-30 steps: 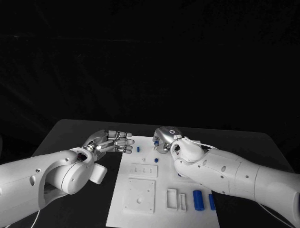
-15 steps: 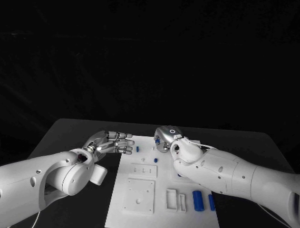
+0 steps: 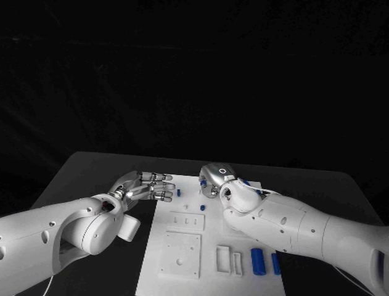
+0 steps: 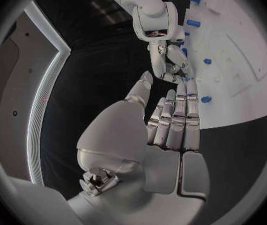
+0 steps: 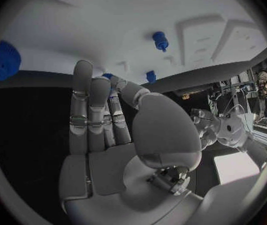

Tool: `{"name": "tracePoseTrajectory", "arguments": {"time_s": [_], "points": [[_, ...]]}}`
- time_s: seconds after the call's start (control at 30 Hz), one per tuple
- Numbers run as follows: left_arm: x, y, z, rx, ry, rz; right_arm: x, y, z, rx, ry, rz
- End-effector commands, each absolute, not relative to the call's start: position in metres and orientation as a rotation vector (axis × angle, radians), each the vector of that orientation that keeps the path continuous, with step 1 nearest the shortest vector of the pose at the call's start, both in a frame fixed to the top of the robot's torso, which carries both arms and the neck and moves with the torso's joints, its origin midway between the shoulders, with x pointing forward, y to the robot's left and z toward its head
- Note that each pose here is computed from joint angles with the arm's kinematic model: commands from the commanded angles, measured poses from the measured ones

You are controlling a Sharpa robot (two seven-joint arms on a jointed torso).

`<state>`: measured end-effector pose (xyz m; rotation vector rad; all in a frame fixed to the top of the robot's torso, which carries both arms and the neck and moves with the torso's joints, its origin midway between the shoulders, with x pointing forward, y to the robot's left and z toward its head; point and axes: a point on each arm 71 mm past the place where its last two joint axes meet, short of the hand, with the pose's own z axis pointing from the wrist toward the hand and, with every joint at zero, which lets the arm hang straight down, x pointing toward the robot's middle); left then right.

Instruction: Assemble the parts on the task board

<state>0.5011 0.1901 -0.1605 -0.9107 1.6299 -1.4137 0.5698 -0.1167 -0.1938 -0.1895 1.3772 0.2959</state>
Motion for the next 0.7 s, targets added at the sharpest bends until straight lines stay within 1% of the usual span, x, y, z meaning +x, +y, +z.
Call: {"name": "tracePoseTrajectory", "arguments": {"time_s": [0.03, 0.7], "points": [[0.5008, 0.1877, -0.1593, -0.905, 1.637, -1.435, 0.5695, -0.1159, -0.1923, -0.19, 1.357, 0.288], [0.501, 0.1886, -0.1594, -0.907, 1.638, -1.433, 0.5716, -0.1183, -0.1902, -0.171, 1.337, 0.272]]}}
